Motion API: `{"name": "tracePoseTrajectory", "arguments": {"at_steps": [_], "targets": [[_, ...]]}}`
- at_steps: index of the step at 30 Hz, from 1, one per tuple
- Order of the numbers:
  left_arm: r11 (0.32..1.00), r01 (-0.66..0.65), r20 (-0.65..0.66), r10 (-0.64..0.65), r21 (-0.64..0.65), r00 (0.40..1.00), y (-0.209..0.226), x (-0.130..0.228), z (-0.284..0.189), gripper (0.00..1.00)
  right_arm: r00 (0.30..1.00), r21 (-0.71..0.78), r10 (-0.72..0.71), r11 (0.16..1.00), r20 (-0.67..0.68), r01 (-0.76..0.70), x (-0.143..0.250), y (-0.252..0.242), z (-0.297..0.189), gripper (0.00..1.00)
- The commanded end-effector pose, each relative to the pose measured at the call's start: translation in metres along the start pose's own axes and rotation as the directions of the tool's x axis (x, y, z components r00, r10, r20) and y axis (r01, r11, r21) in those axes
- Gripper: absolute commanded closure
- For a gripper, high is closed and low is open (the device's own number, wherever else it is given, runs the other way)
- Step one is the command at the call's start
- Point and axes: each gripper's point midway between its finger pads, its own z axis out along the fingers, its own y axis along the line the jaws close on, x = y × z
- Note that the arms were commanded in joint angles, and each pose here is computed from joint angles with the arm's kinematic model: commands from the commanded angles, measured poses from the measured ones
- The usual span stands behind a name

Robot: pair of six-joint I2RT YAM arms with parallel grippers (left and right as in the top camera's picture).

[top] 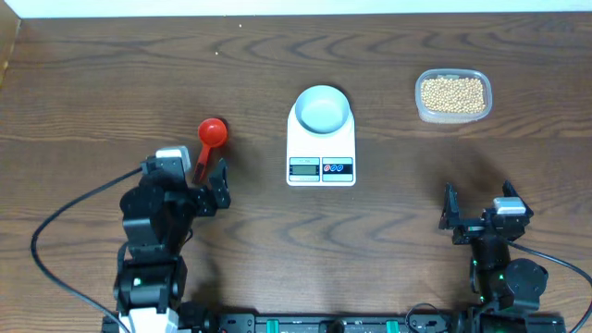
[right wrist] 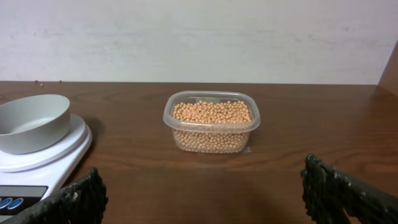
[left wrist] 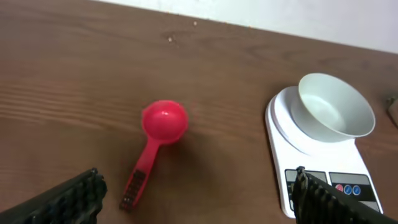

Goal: Scoop item into bowl and weigh 50g on scale
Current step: 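Move the left gripper forward over the red scoop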

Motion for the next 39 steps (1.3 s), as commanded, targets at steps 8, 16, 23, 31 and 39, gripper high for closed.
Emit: {"name": "tracePoseTrajectory", "arguments": {"at_steps": [8, 16, 23, 31, 39], "targets": [[1.000, -0.004, -0.023, 0.004, 0.007, 1.000, 0.000, -0.005, 0.009, 0.02, 1.000, -0.004, -0.009, 1.000, 0.001, 0.009, 0.001, 0.001, 0.000, 0.01], [1.000, 0.004, -0.057, -0.003, 0.019, 0.998, -0.005, -0.028, 0.010, 0.02, 1.000, -0.004, -0.009, 1.000, 0.001, 0.009, 0.001, 0.001, 0.000, 0.01], [0.999, 0.032, -0.167, -0.025, 0.040, 0.986, -0.013, -0.055, 0.016, 0.02, 1.000, -0.004, -0.009, 1.000, 0.001, 0.009, 0.001, 0.001, 0.000, 0.01], [0.999, -0.011, -0.312, 0.023, 0.038, 0.950, -0.013, -0.087, 0.037, 0.02, 1.000, -0.004, -0.009, 1.000, 0.001, 0.009, 0.001, 0.001, 0.000, 0.01], [1.000, 0.018, -0.486, -0.006, 0.020, 0.874, -0.005, -0.088, 0.079, 0.02, 1.000, -0.004, -0.009, 1.000, 0.001, 0.009, 0.001, 0.001, 0.000, 0.01]]}}
